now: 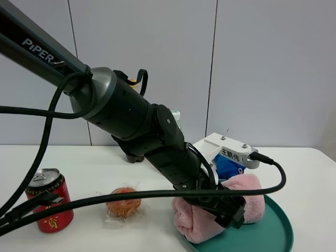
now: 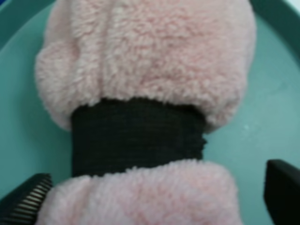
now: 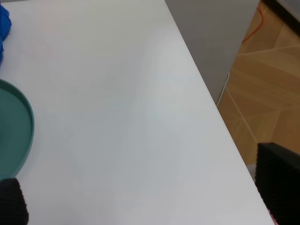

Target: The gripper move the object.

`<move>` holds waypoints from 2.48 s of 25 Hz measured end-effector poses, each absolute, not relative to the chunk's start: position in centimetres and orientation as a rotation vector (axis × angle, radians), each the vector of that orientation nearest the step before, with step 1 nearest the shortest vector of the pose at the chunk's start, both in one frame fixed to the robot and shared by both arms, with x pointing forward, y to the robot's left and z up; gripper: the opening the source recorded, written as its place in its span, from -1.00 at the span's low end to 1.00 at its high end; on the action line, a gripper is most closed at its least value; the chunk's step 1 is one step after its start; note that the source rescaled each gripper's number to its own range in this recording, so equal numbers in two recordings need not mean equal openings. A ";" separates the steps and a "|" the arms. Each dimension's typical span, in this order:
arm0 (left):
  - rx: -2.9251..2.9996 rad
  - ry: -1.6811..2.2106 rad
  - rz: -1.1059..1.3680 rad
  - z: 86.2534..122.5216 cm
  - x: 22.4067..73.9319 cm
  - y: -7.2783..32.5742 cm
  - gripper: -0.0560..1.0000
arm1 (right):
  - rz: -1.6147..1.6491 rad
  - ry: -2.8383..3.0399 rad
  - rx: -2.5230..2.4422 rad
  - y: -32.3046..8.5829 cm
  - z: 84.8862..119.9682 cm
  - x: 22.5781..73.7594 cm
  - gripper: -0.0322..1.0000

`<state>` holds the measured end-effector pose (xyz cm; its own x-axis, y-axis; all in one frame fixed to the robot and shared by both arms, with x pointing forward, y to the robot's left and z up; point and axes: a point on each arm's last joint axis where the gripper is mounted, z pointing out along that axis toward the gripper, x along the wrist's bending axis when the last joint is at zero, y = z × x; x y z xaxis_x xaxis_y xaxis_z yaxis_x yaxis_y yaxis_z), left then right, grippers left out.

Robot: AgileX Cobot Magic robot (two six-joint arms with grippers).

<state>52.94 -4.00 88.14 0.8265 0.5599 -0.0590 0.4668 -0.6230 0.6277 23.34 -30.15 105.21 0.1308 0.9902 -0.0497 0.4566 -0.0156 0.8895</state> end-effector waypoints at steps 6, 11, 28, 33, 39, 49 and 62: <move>2.321 0.737 0.242 88.4 52.8 -4.5 0.97 | 0.828 1.442 1.595 -30.2 105.2 23.3 1.00; 2.312 0.732 0.256 88.5 52.8 -4.7 0.98 | 0.828 1.442 1.595 -30.2 105.2 23.3 1.00; 1.734 0.503 0.708 111.6 51.2 -0.2 0.99 | 0.828 1.442 1.595 -30.2 105.2 23.3 1.00; 1.498 0.529 0.863 119.0 50.5 5.6 0.99 | 0.828 1.442 1.595 -30.2 105.2 23.3 1.00; 1.259 0.629 1.099 125.4 49.9 15.3 0.99 | 0.828 1.442 1.595 -30.2 105.2 23.3 1.00; 1.089 0.784 1.444 130.8 43.7 28.1 0.99 | 0.828 1.442 1.595 -30.2 105.2 23.3 1.00; 1.284 1.092 1.607 130.2 36.0 32.7 0.99 | 0.828 1.442 1.595 -30.2 105.2 23.3 1.00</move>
<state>36.03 32.73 130.20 -0.1744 0.9373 0.3018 -0.0650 -0.3168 0.9463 23.34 -30.15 105.21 0.1308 0.9902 -0.0497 0.4566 -0.0156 0.8895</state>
